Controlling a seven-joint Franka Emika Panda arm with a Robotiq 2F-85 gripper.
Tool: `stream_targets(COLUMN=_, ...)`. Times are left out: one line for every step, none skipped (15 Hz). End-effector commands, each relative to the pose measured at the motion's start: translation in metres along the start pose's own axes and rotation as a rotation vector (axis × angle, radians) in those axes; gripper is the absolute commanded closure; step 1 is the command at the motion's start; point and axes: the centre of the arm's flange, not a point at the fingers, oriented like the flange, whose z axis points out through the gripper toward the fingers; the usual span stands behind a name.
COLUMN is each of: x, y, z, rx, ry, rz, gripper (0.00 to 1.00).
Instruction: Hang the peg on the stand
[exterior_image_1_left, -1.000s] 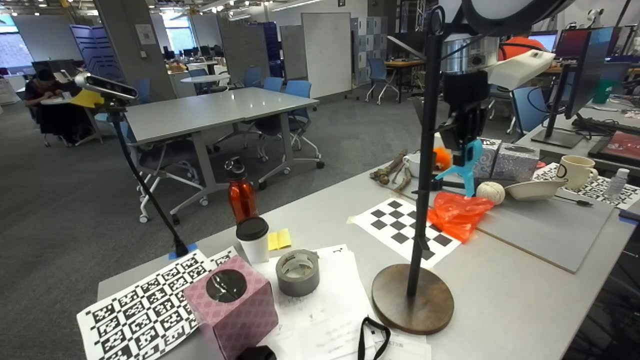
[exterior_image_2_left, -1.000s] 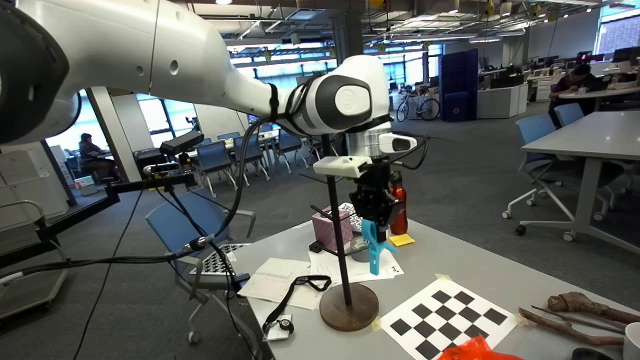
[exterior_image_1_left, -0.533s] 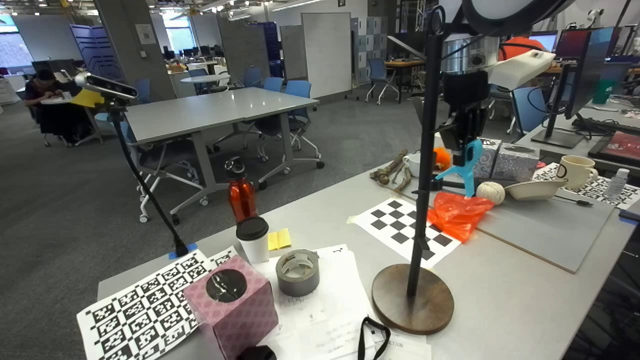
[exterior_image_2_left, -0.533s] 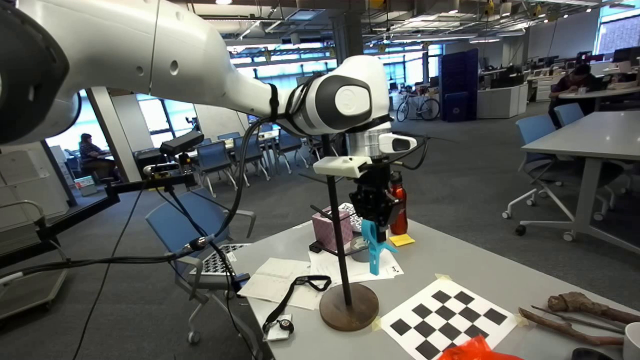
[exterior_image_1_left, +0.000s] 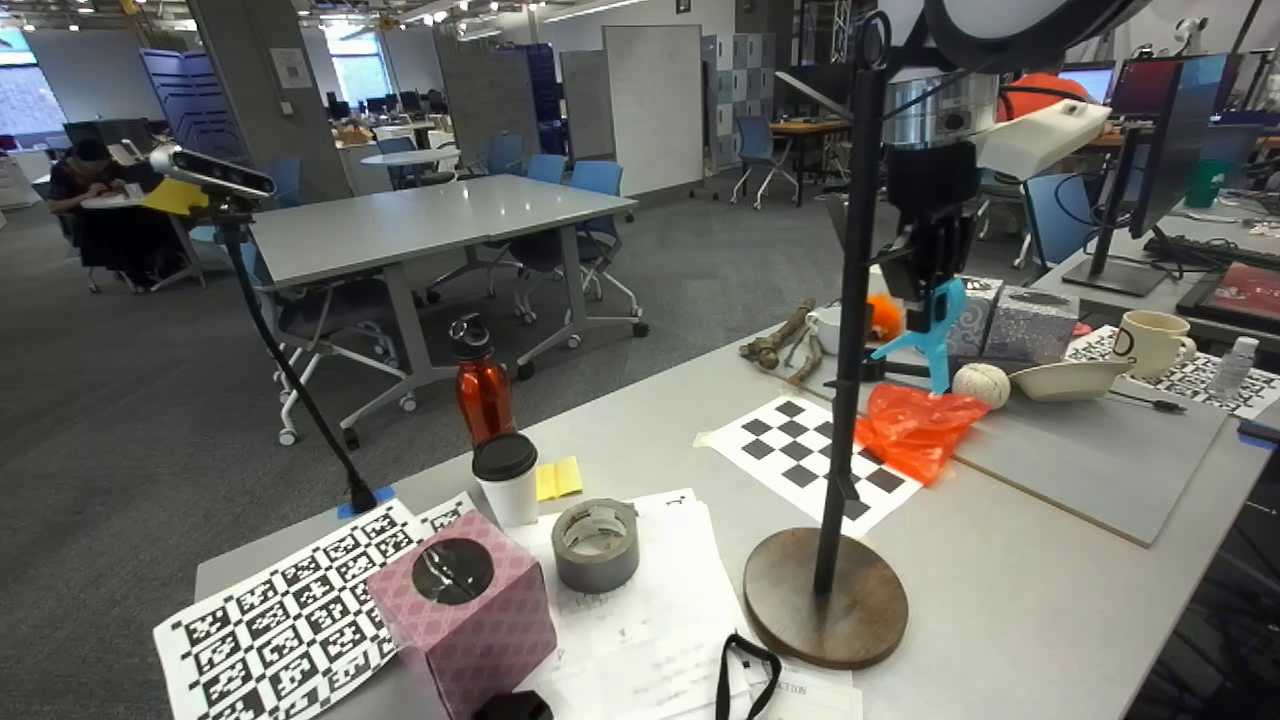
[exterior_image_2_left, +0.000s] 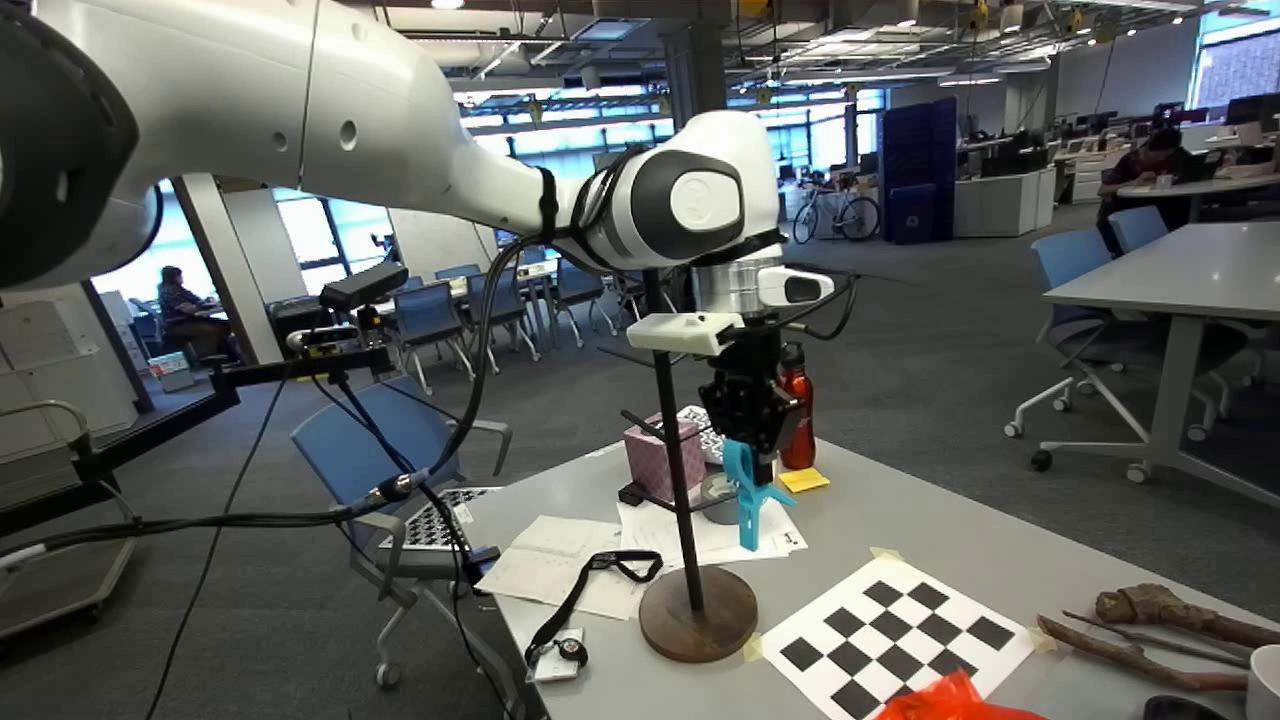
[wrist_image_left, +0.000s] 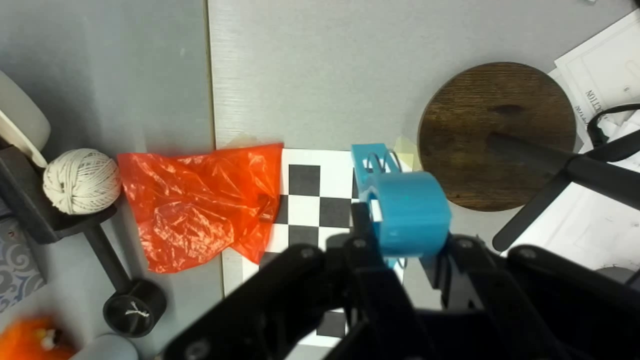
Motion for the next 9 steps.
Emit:
stream_targets(x=-0.001, y=0.01, z=-0.004, rx=0.0, ry=0.012, rz=0.022, gripper=0.94)
stream_targets(x=0.007, y=0.034, z=0.007, rx=0.001, ry=0.013, rz=0.032, gripper=0.94)
stream_targets(x=0.007, y=0.042, z=0.008, rx=0.001, ry=0.013, rz=0.045, gripper=0.94)
stream_targets(x=0.007, y=0.053, z=0.011, rx=0.002, ry=0.013, rz=0.063, gripper=0.94)
stream_targets(x=0.008, y=0.063, z=0.013, rx=0.0, ry=0.012, rz=0.08, gripper=0.94)
stream_targets(x=0.008, y=0.074, z=0.016, rx=0.001, ry=0.016, rz=0.097, gripper=0.94)
stream_targets(x=0.009, y=0.083, z=0.017, rx=0.005, ry=0.024, rz=0.111, gripper=0.94)
stream_targets(x=0.011, y=0.089, z=0.017, rx=0.011, ry=0.034, rz=0.124, gripper=0.94)
stream_targets(x=0.014, y=0.094, z=0.016, rx=0.02, ry=0.049, rz=0.134, gripper=0.94)
